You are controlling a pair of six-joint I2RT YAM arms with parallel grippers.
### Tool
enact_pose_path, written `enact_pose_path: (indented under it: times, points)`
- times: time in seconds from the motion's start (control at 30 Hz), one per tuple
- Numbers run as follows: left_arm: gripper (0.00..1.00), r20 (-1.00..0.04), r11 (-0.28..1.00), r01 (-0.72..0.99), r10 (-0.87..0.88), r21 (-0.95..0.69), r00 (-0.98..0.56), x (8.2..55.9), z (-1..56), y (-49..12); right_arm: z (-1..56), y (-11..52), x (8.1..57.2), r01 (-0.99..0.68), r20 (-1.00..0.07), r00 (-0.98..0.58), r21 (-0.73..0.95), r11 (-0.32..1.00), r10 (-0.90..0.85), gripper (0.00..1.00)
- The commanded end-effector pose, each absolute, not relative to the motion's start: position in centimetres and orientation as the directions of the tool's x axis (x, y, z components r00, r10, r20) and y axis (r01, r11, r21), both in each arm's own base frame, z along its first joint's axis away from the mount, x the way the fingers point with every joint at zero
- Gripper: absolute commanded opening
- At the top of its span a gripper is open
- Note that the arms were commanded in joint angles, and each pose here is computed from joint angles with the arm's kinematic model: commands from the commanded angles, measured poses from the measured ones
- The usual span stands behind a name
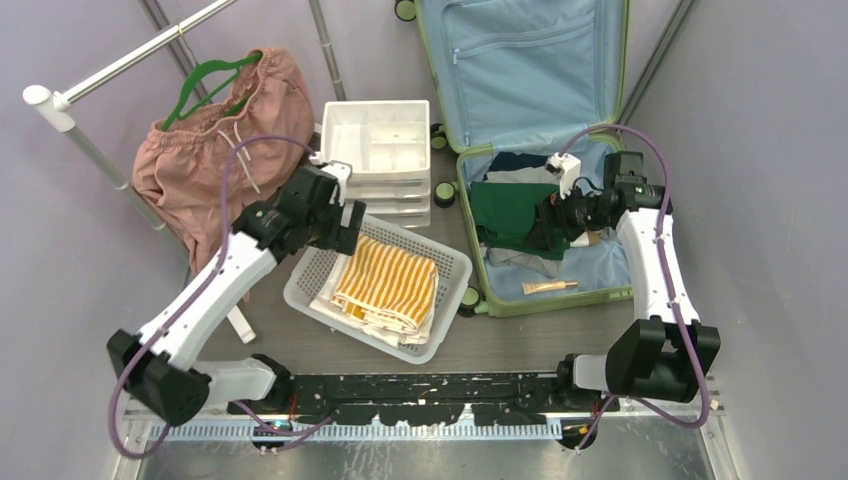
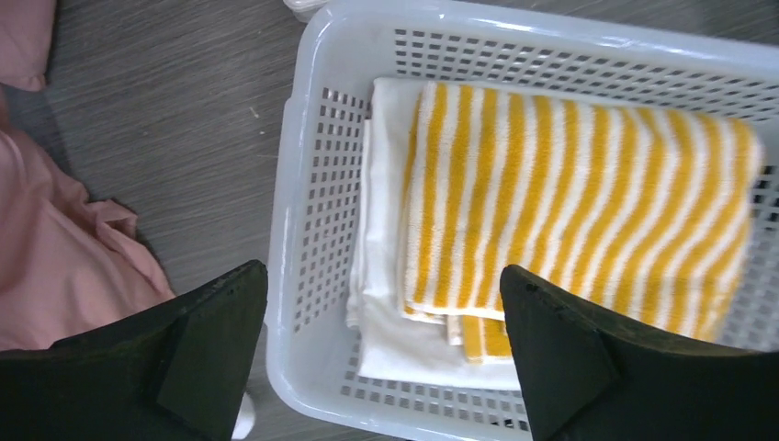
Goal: Open, take out, and arrange the luggage
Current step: Place the clothes in the bin.
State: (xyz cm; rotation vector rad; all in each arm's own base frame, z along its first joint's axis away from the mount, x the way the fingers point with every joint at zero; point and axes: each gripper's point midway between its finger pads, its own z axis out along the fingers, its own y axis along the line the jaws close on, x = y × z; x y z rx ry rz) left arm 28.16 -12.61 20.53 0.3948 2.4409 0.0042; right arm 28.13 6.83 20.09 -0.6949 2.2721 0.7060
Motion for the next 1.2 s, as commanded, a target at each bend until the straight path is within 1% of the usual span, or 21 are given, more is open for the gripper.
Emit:
enact_pose_path:
  times: [0.0,0.1,0.17,0.27,0.3,0.4,0.53,0.67,0.8,1.07,1.17]
  points:
    - [0.99,-0.789,0.962,0.262,0.098,-0.082,-0.606,28.7,24.3,-14.5,21.2,6.6,29.2,-0.819,-0.773,-0.391,0.044,0.572,-0.501,0.99]
    - [1.00,-0.821,0.935,0.290,-0.003,-0.205,-0.570,27.8,25.4,-15.8,20.7,7.2,29.9,-0.883,-0.781,-0.261,-0.045,0.467,-0.568,1.00]
    - [0.99,-0.832,0.910,0.306,-0.070,-0.278,-0.550,27.3,26.1,-16.6,20.4,7.6,30.8,-0.893,-0.767,-0.228,-0.080,0.442,-0.600,1.00]
    - [0.98,-0.836,0.885,0.299,-0.160,-0.357,-0.525,27.0,26.3,-17.0,19.1,8.0,32.1,-0.901,-0.715,-0.206,-0.127,0.414,-0.668,1.00]
    - [0.98,-0.838,0.875,0.301,-0.188,-0.380,-0.513,26.9,26.3,-17.2,18.7,8.9,32.5,-0.911,-0.702,-0.180,-0.145,0.387,-0.689,1.00]
    - [0.97,-0.836,0.858,0.297,-0.239,-0.420,-0.494,26.6,26.6,-17.2,17.6,9.8,33.7,-0.914,-0.661,-0.151,-0.190,0.359,-0.735,1.00]
    - [0.96,-0.832,0.854,0.285,-0.261,-0.435,-0.489,26.4,26.7,-17.0,15.9,10.8,35.0,-0.914,-0.616,-0.125,-0.235,0.332,-0.778,0.99]
    - [0.96,-0.824,0.850,0.279,-0.269,-0.446,-0.499,26.4,26.7,-17.1,13.6,11.2,35.5,-0.921,-0.548,-0.095,-0.269,0.282,-0.831,0.94]
    - [0.95,-0.814,0.846,0.276,-0.271,-0.456,-0.513,26.6,26.8,-17.5,11.6,11.5,35.5,-0.928,-0.515,-0.094,-0.266,0.263,-0.852,0.85]
    - [0.94,-0.789,0.833,0.249,-0.309,-0.494,-0.531,26.9,26.2,-17.9,8.7,11.0,36.4,-0.919,-0.467,-0.116,-0.284,0.273,-0.876,0.75]
    - [0.93,-0.779,0.829,0.238,-0.322,-0.507,-0.537,26.9,25.9,-17.9,7.9,10.7,36.8,-0.912,-0.450,-0.135,-0.291,0.288,-0.883,0.69]
